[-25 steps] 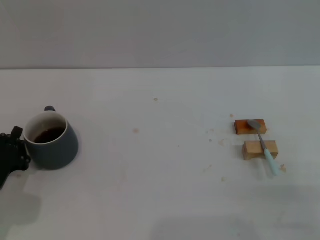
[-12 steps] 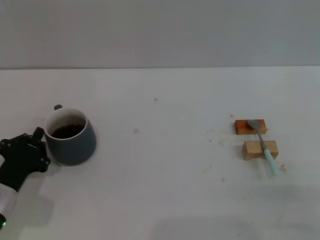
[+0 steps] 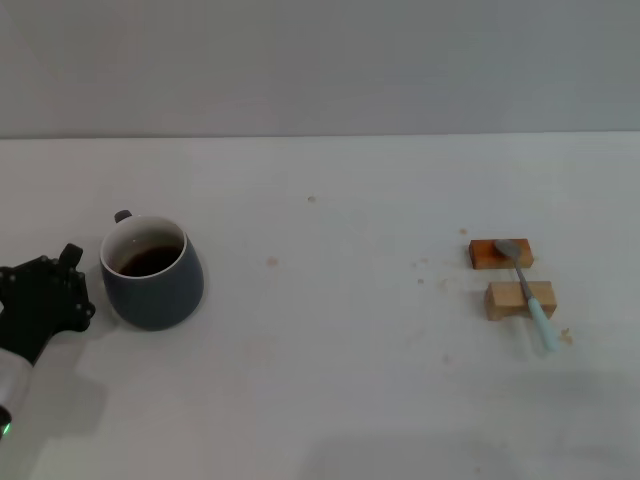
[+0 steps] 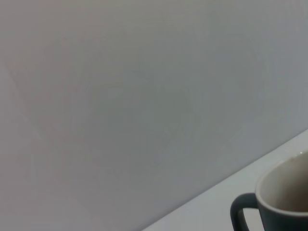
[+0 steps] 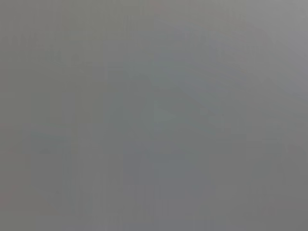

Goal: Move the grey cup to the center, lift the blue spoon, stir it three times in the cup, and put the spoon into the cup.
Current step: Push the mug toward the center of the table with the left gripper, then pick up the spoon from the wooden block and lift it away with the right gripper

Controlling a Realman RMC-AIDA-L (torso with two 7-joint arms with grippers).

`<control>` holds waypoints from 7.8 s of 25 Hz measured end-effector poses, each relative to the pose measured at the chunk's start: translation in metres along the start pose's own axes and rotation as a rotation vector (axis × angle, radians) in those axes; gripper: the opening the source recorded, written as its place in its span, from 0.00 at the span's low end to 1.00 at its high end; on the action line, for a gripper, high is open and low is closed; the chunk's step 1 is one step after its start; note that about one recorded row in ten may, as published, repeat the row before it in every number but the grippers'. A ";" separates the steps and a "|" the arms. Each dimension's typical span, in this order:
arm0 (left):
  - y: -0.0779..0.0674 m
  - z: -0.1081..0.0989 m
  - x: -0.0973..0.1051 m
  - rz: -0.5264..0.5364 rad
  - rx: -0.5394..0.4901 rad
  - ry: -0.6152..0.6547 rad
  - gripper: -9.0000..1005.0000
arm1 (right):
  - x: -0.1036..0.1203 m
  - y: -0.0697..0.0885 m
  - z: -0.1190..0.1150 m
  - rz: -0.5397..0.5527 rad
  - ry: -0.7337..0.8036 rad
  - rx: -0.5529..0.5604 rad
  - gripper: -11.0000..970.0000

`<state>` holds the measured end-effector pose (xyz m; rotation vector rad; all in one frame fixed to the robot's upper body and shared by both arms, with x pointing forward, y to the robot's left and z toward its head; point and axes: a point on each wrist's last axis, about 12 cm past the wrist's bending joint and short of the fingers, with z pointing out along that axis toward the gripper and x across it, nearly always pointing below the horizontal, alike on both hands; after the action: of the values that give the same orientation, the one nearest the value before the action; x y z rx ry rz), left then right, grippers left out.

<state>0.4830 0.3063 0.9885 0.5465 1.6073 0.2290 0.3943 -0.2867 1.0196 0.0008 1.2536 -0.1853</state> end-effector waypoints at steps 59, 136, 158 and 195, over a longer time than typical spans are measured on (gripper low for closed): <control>-0.042 -0.004 -0.028 -0.104 0.122 -0.150 0.01 | -0.002 0.001 -0.002 0.007 -0.009 -0.001 0.69; 0.008 -0.070 0.019 -0.379 -0.141 -0.039 0.01 | 0.045 0.068 0.000 0.277 0.474 -0.360 0.42; 0.008 -0.069 0.019 -0.376 -0.137 -0.040 0.01 | 0.046 0.067 0.002 0.273 0.485 -0.356 0.42; 0.011 -0.071 0.021 -0.368 -0.145 -0.029 0.01 | 0.048 0.067 0.004 0.277 0.501 -0.329 0.28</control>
<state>0.4157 0.3379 0.9831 0.1362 1.6166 0.0597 0.4220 -0.2281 0.9685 -0.0660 1.7545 0.2805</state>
